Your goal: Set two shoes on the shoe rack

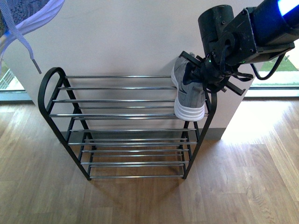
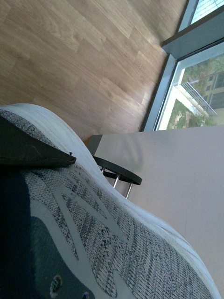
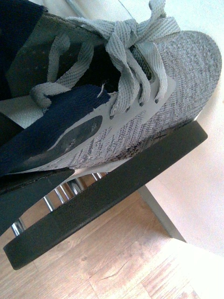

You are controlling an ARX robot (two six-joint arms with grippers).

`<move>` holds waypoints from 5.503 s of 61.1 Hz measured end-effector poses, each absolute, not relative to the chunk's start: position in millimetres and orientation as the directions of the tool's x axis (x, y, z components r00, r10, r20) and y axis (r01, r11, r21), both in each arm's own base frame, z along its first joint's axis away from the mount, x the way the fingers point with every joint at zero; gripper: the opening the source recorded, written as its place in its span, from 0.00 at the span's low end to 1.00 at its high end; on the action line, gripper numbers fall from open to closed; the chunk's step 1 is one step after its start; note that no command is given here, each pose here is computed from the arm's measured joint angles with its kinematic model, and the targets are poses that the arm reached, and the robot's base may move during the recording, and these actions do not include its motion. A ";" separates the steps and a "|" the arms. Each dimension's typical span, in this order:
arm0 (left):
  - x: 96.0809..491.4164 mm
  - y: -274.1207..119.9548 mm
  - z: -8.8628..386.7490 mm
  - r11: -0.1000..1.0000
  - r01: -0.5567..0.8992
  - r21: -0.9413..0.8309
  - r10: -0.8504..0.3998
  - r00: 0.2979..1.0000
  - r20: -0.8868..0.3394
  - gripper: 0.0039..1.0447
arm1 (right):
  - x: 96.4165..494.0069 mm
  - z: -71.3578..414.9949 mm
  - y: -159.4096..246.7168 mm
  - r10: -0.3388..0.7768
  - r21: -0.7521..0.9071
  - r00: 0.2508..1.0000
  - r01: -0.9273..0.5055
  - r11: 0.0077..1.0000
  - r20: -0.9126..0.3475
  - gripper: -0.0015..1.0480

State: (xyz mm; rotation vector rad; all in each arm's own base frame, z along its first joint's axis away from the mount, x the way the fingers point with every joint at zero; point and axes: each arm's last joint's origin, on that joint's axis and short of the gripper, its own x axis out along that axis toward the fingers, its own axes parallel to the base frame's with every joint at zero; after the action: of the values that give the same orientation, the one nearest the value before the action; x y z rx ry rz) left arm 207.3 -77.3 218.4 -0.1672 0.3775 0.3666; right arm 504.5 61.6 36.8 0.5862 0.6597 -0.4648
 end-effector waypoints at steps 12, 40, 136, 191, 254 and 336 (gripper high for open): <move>207.3 -77.3 218.4 0.921 -0.379 -0.091 0.317 0.865 -0.389 0.01 | 505.7 29.6 57.2 -0.196 0.349 0.697 0.557 0.754 -0.689 0.01; 207.3 -77.3 218.4 0.921 -0.379 -0.091 0.317 0.865 -0.389 0.01 | 482.8 73.6 40.6 -0.107 0.444 0.802 0.430 0.786 -0.588 0.65; 207.3 -77.3 218.4 0.921 -0.379 -0.091 0.318 0.865 -0.388 0.01 | 183.1 177.4 -27.7 -0.007 0.028 1.000 0.007 1.000 -0.011 0.34; 207.3 -77.4 218.4 0.921 -0.379 -0.092 0.317 0.865 -0.389 0.01 | 132.5 170.3 -0.5 -0.002 0.006 1.000 0.002 1.000 0.010 0.02; 207.3 -77.4 218.4 0.921 -0.379 -0.091 0.317 0.865 -0.389 0.01 | 102.1 168.3 -0.3 -0.002 0.006 1.000 0.002 1.000 -0.013 0.02; 370.8 -121.5 165.3 0.915 -0.319 -0.246 0.071 0.730 -0.680 0.01 | 96.9 169.6 -0.4 -0.004 0.004 1.000 0.004 1.000 0.014 0.91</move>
State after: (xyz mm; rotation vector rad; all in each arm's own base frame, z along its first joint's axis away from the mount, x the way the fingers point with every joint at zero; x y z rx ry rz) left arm 370.8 -121.5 165.3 -0.3628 0.7248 0.2204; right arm 96.9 -0.4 169.6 0.0044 -0.0143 -0.0038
